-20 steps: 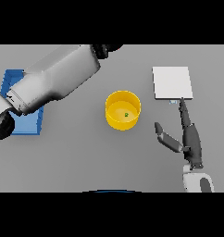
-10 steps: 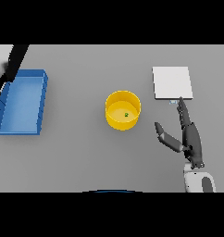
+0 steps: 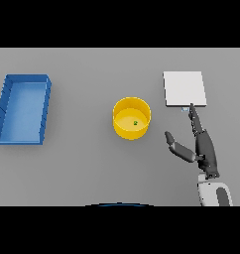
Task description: Pick up the red beaker and tilt it to pour out 1 green nut into yellow bowl. Pick up the yellow bowl and place it on the metallic measuring scale.
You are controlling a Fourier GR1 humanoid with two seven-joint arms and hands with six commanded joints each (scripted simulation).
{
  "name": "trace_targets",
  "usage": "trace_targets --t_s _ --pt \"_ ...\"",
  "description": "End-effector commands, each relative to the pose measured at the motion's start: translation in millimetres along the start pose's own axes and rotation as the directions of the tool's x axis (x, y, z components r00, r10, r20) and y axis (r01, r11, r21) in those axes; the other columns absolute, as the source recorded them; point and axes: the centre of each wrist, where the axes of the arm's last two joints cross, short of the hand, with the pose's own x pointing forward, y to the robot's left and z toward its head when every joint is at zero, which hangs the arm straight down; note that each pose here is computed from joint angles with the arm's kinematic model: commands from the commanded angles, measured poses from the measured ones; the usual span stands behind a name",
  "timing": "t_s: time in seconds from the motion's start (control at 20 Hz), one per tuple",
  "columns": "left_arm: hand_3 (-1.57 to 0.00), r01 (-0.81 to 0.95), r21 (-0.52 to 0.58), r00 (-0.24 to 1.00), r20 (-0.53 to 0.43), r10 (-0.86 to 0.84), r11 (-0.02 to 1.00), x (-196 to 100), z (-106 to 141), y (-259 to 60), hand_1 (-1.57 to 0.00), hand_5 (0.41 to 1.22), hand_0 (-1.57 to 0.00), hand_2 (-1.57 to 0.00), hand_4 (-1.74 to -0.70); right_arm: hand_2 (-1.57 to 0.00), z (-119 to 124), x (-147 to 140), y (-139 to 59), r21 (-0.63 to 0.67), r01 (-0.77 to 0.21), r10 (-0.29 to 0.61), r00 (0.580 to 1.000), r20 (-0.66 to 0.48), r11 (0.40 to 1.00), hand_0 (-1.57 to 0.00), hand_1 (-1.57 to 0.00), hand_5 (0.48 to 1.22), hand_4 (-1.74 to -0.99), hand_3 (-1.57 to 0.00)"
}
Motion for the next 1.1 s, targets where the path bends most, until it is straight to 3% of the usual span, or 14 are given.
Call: trace_targets --t_s 0.0,0.2,0.4,0.6,0.75,0.85,0.9,0.95,1.0,1.05 --pt "-1.45 -0.041 0.008 0.998 -0.041 0.041 0.999 -11.3 6.8 -9.2 -1.57 1.221 -1.57 -1.57 -1.74 0.0 0.3 -0.1 -0.6 0.004 -0.009 0.009 1.0 0.001 1.0 0.0 0.0 0.62 -1.209 0.0" --pt "-1.45 -0.123 0.034 0.974 -0.188 0.127 0.992 -48.3 41.8 -37.9 -1.57 1.221 -1.57 -1.57 -1.74 0.0 1.8 0.5 2.0 0.018 -0.019 0.019 1.0 0.006 1.0 0.0 0.0 0.653 -1.206 0.0" --pt "-1.45 -0.177 0.022 0.952 -0.251 0.177 0.984 -75.2 76.9 -62.8 -1.57 1.221 -1.57 -1.57 -1.74 0.0 0.3 0.9 1.5 0.011 -0.023 0.023 1.0 -0.015 1.0 0.0 0.0 0.664 -1.217 0.0" --pt "-1.51 -0.211 0.018 0.927 -0.312 0.206 0.977 -90.2 92.6 -83.1 -1.57 1.221 -1.57 -1.57 -1.74 0.0 2.5 1.1 2.3 0.011 -0.023 0.023 1.0 0.004 1.0 0.0 0.0 0.666 -1.217 0.0" --pt "-1.54 -0.211 0.012 0.919 -0.339 0.203 0.977 -97.3 97.3 -92.5 -1.57 1.117 -1.57 -1.57 -1.74 0.0 5.5 -1.7 -0.5 0.01 -0.032 0.032 0.999 0.003 0.999 0.0 0.0 0.665 -1.207 0.0" --pt "-1.55 -0.19 -0.003 0.918 -0.356 0.177 0.982 -102.1 97.4 -96.5 -1.57 0.967 -1.57 -1.57 -1.74 0.0 2.0 1.7 -2.2 0.015 -0.022 0.022 1.0 0.013 1.0 0.0 0.0 0.664 -1.205 0.0" --pt "-1.55 -0.175 -0.025 0.923 -0.352 0.156 0.984 -103.8 100.7 -97.9 -1.57 0.908 -1.57 -1.57 -1.67 0.0 2.6 4.3 -0.9 0.014 -0.025 0.025 0.999 0.03 1.0 0.0 0.0 0.667 -1.202 0.0" --pt "-1.5 -0.166 -0.045 0.926 -0.351 0.14 0.985 -104.1 101.5 -97.3 -1.57 0.865 -1.57 -1.57 -1.53 0.0 3.0 3.2 -1.9 0.013 -0.027 0.027 0.999 0.02 1.0 0.0 0.0 0.664 -1.197 0.0" --pt "-1.36 -0.159 -0.062 0.93 -0.344 0.128 0.985 -103.7 102.5 -96.9 -1.45 0.83 -1.56 -1.43 -1.37 0.0 3.3 3.0 -2.0 0.012 -0.027 0.026 0.999 0.018 1.0 0.0 0.0 0.663 -1.192 0.0" --pt "-1.13 -0.171 -0.133 0.936 -0.332 0.119 0.976 -99.6 106.0 -94.1 -1.18 0.803 -1.46 -1.19 -1.23 0.0 5.3 2.1 0.6 0.012 -0.019 0.019 1.0 0.012 1.0 0.0 0.0 0.663 -1.188 0.0"
